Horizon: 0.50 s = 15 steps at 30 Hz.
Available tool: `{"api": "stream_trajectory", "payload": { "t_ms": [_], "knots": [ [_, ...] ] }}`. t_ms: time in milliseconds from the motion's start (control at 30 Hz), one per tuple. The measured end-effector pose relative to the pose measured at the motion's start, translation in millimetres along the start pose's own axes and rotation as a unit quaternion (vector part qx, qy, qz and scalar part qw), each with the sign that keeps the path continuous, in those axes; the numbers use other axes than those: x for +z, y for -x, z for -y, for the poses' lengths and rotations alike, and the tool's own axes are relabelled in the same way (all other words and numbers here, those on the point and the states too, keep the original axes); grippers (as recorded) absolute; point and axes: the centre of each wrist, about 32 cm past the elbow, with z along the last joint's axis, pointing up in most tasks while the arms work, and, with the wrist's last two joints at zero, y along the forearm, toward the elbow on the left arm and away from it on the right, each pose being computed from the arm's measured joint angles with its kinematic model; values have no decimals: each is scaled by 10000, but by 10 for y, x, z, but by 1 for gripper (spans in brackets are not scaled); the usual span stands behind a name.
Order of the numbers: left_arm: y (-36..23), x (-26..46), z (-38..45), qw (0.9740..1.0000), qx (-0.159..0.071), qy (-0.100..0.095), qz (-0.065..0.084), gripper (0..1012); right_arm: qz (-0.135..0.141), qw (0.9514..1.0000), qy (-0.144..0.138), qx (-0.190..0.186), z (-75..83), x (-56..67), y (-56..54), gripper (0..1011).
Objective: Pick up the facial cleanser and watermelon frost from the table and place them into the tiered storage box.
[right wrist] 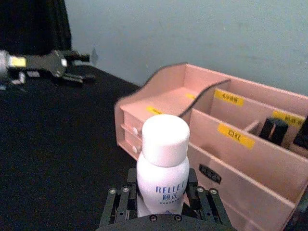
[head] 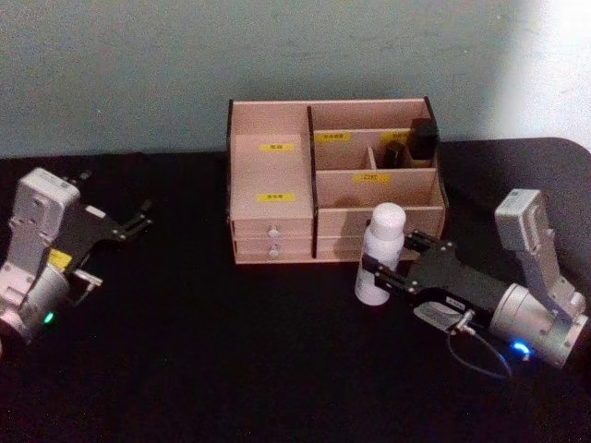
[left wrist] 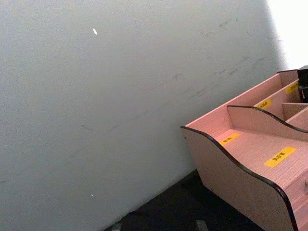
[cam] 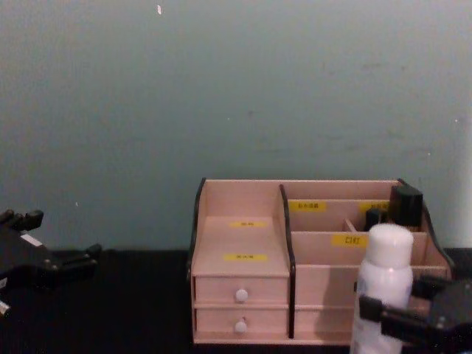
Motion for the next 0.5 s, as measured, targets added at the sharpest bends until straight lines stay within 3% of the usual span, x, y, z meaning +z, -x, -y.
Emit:
{"api": "stream_trajectory", "payload": {
  "t_ms": [267, 500],
  "knots": [
    [0, 0, 0, 10000, 0, 0, 0, 1001, 22, 9995, -312, -1, 50, 230, -22, 592],
    [0, 0, 0, 10000, 0, 0, 0, 1001, 83, 9980, -572, -247, -36, 410, -75, 592]
  ]
}}
